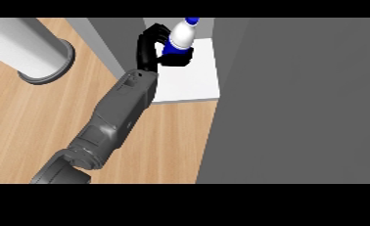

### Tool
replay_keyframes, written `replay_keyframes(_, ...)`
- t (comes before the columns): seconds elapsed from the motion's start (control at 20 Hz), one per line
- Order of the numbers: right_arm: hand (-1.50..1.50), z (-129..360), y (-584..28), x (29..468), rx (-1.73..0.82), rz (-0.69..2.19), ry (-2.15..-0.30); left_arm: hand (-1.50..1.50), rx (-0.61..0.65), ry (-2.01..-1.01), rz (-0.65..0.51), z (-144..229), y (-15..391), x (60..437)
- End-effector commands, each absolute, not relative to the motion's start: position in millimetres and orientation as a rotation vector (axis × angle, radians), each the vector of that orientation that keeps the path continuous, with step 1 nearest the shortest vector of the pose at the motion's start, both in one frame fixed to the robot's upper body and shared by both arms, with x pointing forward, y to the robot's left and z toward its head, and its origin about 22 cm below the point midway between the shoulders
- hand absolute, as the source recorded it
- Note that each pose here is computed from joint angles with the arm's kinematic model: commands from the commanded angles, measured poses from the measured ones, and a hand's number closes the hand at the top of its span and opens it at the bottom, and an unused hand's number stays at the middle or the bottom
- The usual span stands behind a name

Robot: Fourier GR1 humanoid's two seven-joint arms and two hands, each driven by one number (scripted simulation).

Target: Pick up the bottled water, place it into the cabinet and close the cabinet

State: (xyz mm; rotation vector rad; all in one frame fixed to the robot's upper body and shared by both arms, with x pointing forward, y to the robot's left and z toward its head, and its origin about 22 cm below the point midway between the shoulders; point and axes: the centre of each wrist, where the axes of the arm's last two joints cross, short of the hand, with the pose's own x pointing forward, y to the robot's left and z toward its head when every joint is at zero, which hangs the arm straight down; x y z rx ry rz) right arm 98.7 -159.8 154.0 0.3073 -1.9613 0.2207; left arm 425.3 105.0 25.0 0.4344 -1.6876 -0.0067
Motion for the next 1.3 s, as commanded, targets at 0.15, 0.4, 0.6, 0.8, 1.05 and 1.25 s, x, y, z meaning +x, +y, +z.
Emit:
replay_keyframes(0.15, -1.5, 171, -167, 92, 0.332, 0.209, -1.996, -1.5, 0.553, -1.685, -0.075, 12, 107, 421)
replay_keyframes(0.4, -1.5, 156, -156, 91, 0.343, 0.229, -1.977, -1.5, 0.66, -1.64, -0.157, 9, 116, 422)
replay_keyframes(0.6, -1.5, 171, -168, 85, 0.361, 0.246, -2.004, -1.5, 0.718, -1.623, -0.146, 17, 121, 428)
replay_keyframes(0.8, -1.5, 165, -165, 84, 0.347, 0.258, -1.994, -1.5, 0.743, -1.626, -0.128, 0, 113, 417)
replay_keyframes(1.05, -1.5, 162, -159, 88, 0.372, 0.248, -1.989, -1.5, 0.663, -1.668, -0.102, 10, 108, 421)
replay_keyframes(1.25, -1.5, 170, -168, 90, 0.365, 0.243, -1.99, -1.5, 0.508, -1.77, -0.125, 8, 109, 419)
